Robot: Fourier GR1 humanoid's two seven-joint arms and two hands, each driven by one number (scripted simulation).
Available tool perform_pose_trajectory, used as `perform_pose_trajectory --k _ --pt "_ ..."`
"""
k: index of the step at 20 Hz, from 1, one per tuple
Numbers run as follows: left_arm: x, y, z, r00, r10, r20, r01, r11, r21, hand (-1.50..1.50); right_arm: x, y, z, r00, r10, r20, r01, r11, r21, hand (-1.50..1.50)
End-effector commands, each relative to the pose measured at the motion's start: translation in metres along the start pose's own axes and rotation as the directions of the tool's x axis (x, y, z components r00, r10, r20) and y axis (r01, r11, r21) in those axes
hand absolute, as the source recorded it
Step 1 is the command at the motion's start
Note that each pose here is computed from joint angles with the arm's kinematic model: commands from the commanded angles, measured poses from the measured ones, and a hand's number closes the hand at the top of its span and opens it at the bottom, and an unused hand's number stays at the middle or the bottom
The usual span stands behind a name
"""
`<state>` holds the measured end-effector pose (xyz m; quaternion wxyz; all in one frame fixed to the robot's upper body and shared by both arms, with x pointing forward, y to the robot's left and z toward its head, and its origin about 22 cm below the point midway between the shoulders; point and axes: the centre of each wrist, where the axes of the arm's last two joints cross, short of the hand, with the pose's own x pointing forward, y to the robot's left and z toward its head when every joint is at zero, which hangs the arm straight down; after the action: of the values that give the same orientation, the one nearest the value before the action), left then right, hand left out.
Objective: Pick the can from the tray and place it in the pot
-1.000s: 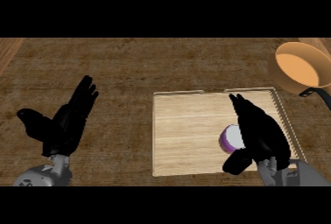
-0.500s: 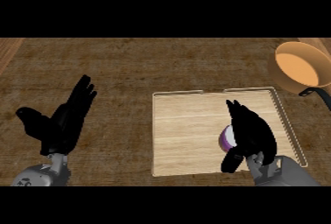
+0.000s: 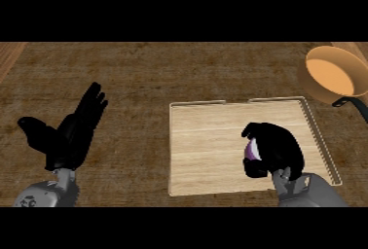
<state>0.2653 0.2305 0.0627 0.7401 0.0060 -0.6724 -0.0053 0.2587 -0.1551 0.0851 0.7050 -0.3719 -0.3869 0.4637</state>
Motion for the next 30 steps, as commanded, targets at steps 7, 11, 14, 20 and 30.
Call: perform_pose_trajectory --k 7,11,14,20,30 --pt "0.015 -0.007 -0.001 1.0 -0.008 0.021 0.008 1.0 0.008 0.0 0.025 -0.004 0.004 1.0 0.012 -0.028 -0.013 0.999 -0.047 1.5" --pt "0.004 0.003 -0.003 1.0 0.021 0.001 -0.021 1.0 0.019 0.0 -0.098 -0.067 -0.019 0.99 -0.079 -0.114 0.064 0.99 -0.127 1.5" --pt "0.003 0.011 0.002 1.0 0.019 0.001 -0.019 0.999 0.041 0.0 -0.176 -0.095 -0.032 0.951 -0.191 -0.242 0.151 0.973 -0.175 1.5" --pt "0.006 0.012 -0.004 1.0 0.006 0.005 -0.006 1.0 0.015 0.0 -0.273 -0.16 -0.019 0.927 -0.188 -0.324 0.056 0.925 -0.375 1.5" --pt "0.004 0.0 -0.011 1.0 -0.005 0.003 0.005 1.0 0.008 0.0 -0.29 -0.257 0.041 0.973 -0.207 -0.098 0.102 0.775 -0.623 1.5"
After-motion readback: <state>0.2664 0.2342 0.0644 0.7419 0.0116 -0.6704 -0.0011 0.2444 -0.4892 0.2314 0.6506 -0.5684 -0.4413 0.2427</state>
